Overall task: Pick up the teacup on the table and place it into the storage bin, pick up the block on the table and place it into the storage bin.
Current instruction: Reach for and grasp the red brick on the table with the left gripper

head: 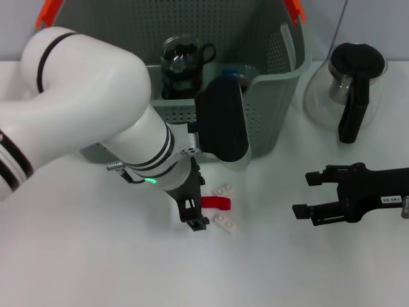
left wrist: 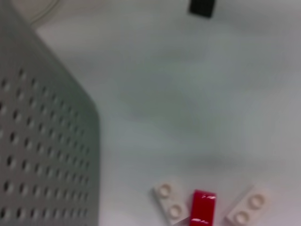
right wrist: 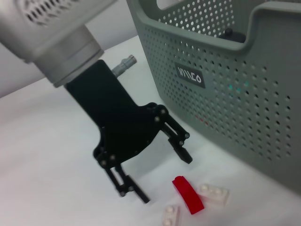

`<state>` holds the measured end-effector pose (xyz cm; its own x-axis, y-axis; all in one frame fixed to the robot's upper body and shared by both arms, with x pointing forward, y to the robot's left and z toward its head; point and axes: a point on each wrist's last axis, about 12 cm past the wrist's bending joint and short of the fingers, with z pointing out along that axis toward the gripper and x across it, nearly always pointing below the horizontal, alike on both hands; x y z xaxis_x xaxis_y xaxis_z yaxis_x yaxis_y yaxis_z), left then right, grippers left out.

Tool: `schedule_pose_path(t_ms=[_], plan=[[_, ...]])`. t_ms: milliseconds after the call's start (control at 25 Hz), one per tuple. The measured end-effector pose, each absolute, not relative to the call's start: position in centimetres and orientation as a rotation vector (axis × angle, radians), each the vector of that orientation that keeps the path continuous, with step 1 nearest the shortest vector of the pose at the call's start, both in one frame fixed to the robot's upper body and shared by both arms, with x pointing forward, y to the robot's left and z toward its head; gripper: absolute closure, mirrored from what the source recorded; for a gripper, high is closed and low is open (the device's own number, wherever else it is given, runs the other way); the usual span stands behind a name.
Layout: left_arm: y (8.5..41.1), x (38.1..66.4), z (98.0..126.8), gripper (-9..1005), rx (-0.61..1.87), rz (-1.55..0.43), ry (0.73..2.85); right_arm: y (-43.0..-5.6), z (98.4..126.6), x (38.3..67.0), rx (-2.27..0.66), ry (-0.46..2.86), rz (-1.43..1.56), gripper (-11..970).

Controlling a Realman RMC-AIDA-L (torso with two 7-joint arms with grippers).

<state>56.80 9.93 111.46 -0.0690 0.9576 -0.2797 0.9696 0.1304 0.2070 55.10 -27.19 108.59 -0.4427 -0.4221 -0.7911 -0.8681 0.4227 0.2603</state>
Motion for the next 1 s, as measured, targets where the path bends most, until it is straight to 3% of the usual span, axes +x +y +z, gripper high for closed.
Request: schedule_pose_path(t_ms=[160,600,1000], plan=[[9.9,57.1,111.2,227,1.856,-0.033,2.07,-27.2,108.3,54.9,-1.081,2.043,0.9,45],[9.3,57.2,110.6,407,1.859,-0.019,2.059,-27.2,108.3,55.0,-1.089,2.04,0.891,44],[8.7,57.0,110.3,462,1.869,-0.017,2.041,-27.1,108.3,55.1,-1.089,2.039,0.89,44]])
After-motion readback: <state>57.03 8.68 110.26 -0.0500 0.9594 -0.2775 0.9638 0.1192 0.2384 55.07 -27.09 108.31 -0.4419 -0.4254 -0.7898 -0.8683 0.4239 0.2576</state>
